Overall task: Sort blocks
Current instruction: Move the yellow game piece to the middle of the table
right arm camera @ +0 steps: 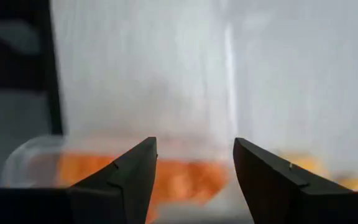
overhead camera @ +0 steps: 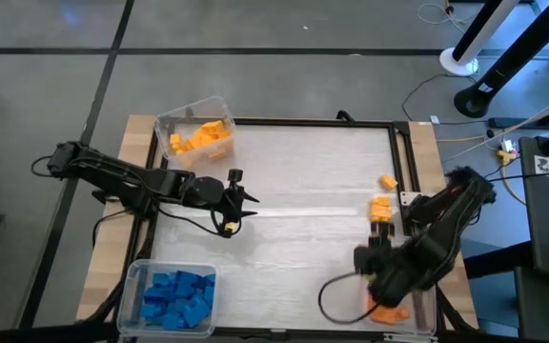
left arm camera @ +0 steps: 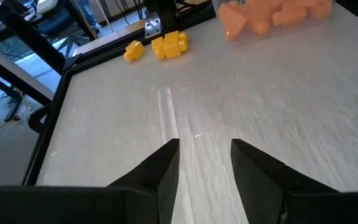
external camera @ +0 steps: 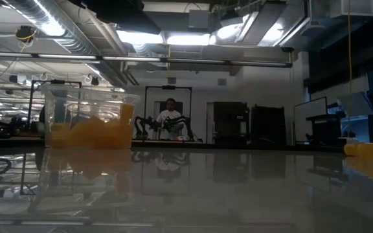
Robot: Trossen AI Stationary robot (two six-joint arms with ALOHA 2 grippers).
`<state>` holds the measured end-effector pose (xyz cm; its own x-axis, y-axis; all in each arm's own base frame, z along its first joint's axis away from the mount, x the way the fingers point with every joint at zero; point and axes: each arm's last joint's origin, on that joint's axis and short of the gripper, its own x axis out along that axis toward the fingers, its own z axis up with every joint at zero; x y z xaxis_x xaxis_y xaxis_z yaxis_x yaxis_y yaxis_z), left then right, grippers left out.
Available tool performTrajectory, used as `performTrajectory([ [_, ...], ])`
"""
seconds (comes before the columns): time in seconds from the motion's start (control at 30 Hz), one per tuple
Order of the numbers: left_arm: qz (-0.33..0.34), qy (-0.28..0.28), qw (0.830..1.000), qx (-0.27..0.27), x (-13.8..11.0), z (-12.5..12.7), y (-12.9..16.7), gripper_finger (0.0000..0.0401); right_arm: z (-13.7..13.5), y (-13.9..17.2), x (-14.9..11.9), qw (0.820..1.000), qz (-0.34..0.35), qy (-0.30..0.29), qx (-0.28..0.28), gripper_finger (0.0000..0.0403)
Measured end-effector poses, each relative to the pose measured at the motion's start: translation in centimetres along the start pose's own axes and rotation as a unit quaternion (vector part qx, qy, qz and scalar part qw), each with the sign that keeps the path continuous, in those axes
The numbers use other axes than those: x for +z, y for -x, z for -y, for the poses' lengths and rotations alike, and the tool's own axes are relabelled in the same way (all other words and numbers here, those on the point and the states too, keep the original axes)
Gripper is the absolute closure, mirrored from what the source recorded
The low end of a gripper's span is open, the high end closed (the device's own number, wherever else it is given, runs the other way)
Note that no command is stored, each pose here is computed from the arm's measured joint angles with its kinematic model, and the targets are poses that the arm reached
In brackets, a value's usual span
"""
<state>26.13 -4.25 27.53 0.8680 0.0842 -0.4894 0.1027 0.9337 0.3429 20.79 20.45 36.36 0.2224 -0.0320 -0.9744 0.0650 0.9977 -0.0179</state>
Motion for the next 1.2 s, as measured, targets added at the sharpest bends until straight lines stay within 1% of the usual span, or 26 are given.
performTrajectory([
  [0.1, 0.000, 0.000, 1.000, 0.000, 0.0, 0.0, 0.0, 0.0268, 2.5, 2.0, 0.2, 0.996, 0.081, 0.022, -0.036, 0.0189],
  [0.23, 0.000, 0.000, 1.000, 0.000, 0.0, 0.0, 0.0, 0.0268, 5.9, 4.2, 0.4, 0.977, 0.173, 0.054, -0.115, 0.0189],
  [0.37, 0.000, 0.000, 1.000, 0.000, 0.0, 0.0, 0.0, 0.0268, 9.2, 5.6, 0.8, 0.966, 0.200, 0.051, -0.158, 0.0189],
  [0.43, 0.000, 0.000, 1.000, 0.000, 0.0, 0.0, 0.0, 0.0268, 10.5, 5.8, 1.1, 0.960, 0.199, 0.065, -0.184, 0.0189],
  [0.57, 0.000, 0.000, 1.000, 0.000, 0.0, 0.0, 0.0, 0.0268, 12.1, 5.6, 2.1, 0.945, 0.177, 0.120, -0.245, 0.0189],
  [0.67, 0.000, 0.001, 1.000, 0.000, 0.0, 0.0, 0.0, 0.0268, 13.1, 5.0, 3.0, 0.937, 0.144, 0.163, -0.273, 0.0189],
  [0.73, 0.000, 0.004, 1.000, 0.000, 0.0, 0.0, 0.0, 0.0268, 14.1, 4.2, 3.4, 0.938, 0.117, 0.166, -0.280, 0.0192],
  [0.8, 0.000, 0.006, 1.000, 0.000, 0.0, 0.0, 0.0, 0.0268, 15.4, 3.3, 3.6, 0.943, 0.090, 0.152, -0.283, 0.0206],
  [0.9, 0.001, 0.007, 1.000, 0.000, 0.0, 0.0, 0.0, 0.0268, 17.5, 1.6, 3.4, 0.957, 0.040, 0.124, -0.260, 0.0250],
  [1.0, 0.001, 0.011, 1.000, 0.000, 0.0, 0.0, 0.0, 0.0268, 19.5, -0.3, 2.7, 0.969, -0.016, 0.104, -0.223, 0.0313],
  [1.1, 0.001, 0.011, 1.000, 0.000, 0.0, 0.0, 0.0, 0.0268, 21.3, -2.3, 1.8, 0.976, -0.069, 0.083, -0.187, 0.0378],
  [1.13, 0.000, 0.012, 1.000, 0.000, 0.0, 0.0, 0.0, 0.0268, 21.9, -2.9, 1.5, 0.978, -0.085, 0.076, -0.175, 0.0390],
  [1.2, 0.001, 0.013, 1.000, 0.000, 0.0, 0.0, 0.0, 0.0268, 22.9, -4.0, 0.8, 0.981, -0.113, 0.054, -0.151, 0.0390],
])
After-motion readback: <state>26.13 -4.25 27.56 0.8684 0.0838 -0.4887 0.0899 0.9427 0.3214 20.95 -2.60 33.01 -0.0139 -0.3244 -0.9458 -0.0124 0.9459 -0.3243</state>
